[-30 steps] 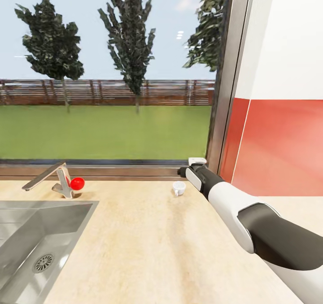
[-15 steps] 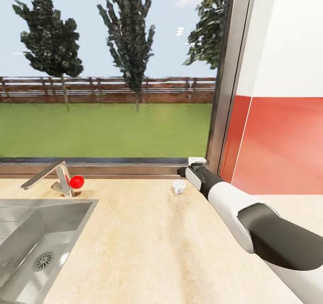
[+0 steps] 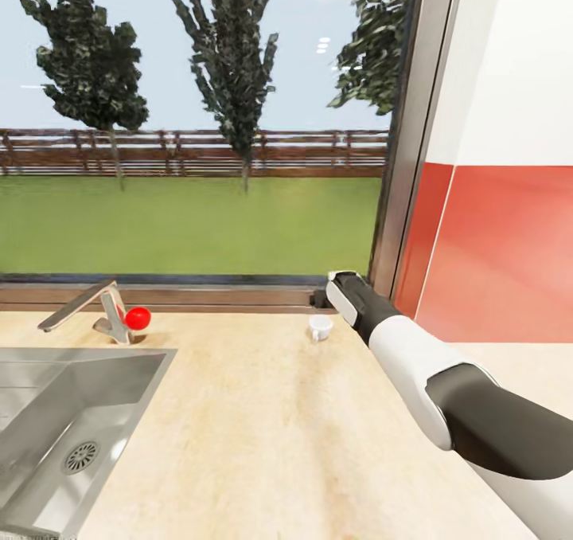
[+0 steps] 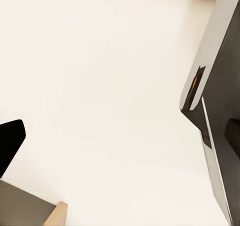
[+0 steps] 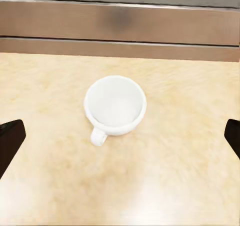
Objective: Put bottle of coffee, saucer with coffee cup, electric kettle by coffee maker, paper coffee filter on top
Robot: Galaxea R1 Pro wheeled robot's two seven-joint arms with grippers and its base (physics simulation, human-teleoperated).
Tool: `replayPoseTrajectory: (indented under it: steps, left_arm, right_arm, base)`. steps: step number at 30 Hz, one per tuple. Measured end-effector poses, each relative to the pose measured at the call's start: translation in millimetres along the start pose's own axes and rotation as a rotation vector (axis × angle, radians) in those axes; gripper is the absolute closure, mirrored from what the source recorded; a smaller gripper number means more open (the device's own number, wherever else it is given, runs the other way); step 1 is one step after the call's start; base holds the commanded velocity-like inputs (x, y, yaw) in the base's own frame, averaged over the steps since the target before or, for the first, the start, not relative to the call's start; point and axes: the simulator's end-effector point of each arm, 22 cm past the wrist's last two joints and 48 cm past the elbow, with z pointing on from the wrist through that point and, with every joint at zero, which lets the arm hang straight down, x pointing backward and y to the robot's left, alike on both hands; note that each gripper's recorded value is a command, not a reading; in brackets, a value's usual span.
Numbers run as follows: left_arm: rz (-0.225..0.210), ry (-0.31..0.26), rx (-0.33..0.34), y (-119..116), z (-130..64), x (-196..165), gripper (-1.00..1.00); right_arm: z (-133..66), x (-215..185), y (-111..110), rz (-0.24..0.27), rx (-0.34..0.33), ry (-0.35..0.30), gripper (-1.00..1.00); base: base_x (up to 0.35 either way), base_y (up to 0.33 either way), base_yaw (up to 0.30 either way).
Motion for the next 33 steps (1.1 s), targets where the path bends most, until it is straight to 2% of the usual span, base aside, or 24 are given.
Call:
replayPoseTrajectory:
  steps: [3,4,8,23,28,30,33]
  left_arm:
    - [0.002,0.005,-0.001,0,-0.4,2,-1.0]
    - [0.002,0.008,-0.001,1,-0.6,3,-1.0]
    - [0.005,0.015,-0.002,1,-1.3,6,-1.0]
    - [0.012,0.036,-0.008,4,-3.2,14,-1.0]
    - [0.013,0.04,-0.008,4,-3.7,18,-1.0]
    - [0.013,0.041,-0.008,4,-3.9,18,-1.0]
    - [0.013,0.043,-0.007,3,-4.1,19,-1.0]
  right_arm:
    - [-2.5,-5,-8,0.02,0.026,0.004,-1.0]
    - [-2.6,-5,-17,0.046,0.054,0.01,-1.0]
    - [0.5,-1,-26,0.086,0.075,0.026,-1.0]
    - [15.3,12,-36,0.092,0.098,0.054,-1.0]
    - [14.8,9,-40,0.091,0.104,0.047,-1.0]
    - [12.4,4,-48,0.091,0.131,0.037,-1.0]
    - [8.7,2,-71,0.095,0.215,0.033,-1.0]
  base:
    - [0.0,0.0,0.094]
    - [0.0,0.0,0.095]
    - [0.0,0.0,0.094]
    - [0.0,0.0,0.009]
    - [0.0,0.0,0.0]
    - [0.0,0.0,0.0]
    - [0.0,0.0,0.0]
